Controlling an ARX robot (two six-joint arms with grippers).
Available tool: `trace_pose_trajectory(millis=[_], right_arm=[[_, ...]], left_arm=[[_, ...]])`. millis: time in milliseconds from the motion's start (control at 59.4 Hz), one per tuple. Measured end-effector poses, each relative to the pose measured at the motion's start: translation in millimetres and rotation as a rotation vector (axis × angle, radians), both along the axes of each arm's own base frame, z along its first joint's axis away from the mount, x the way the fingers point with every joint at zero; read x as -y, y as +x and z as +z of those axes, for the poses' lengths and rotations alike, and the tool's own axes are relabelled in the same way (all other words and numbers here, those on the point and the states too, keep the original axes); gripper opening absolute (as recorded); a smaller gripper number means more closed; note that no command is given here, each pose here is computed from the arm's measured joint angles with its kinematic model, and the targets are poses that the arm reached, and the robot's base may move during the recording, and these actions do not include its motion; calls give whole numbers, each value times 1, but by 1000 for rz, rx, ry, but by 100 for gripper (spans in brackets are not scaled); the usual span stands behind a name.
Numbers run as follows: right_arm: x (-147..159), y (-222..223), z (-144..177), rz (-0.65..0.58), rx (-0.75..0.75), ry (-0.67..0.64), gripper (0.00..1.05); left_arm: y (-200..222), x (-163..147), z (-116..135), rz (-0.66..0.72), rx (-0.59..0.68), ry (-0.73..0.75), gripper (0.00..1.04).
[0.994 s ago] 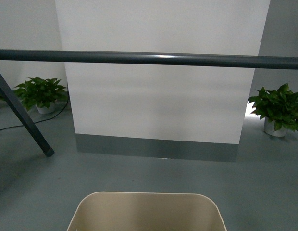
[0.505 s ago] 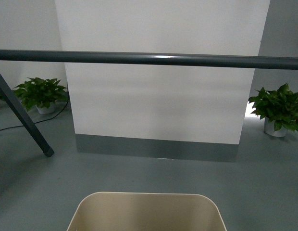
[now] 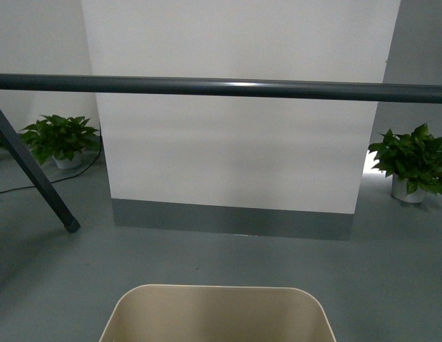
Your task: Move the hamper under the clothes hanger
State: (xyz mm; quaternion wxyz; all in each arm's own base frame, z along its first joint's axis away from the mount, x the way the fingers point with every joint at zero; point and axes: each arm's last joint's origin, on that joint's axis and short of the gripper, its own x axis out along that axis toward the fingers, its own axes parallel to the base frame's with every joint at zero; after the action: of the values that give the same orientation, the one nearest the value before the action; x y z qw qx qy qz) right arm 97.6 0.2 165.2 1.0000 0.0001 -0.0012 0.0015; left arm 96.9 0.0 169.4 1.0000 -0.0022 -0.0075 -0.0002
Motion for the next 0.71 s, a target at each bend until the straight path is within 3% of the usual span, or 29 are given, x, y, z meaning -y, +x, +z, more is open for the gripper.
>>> trace_pose_trajectory(millis=[707], right_arm=[[0, 0, 0, 0, 0, 0, 97]], left_arm=[[0, 0, 0, 0, 0, 0, 98]])
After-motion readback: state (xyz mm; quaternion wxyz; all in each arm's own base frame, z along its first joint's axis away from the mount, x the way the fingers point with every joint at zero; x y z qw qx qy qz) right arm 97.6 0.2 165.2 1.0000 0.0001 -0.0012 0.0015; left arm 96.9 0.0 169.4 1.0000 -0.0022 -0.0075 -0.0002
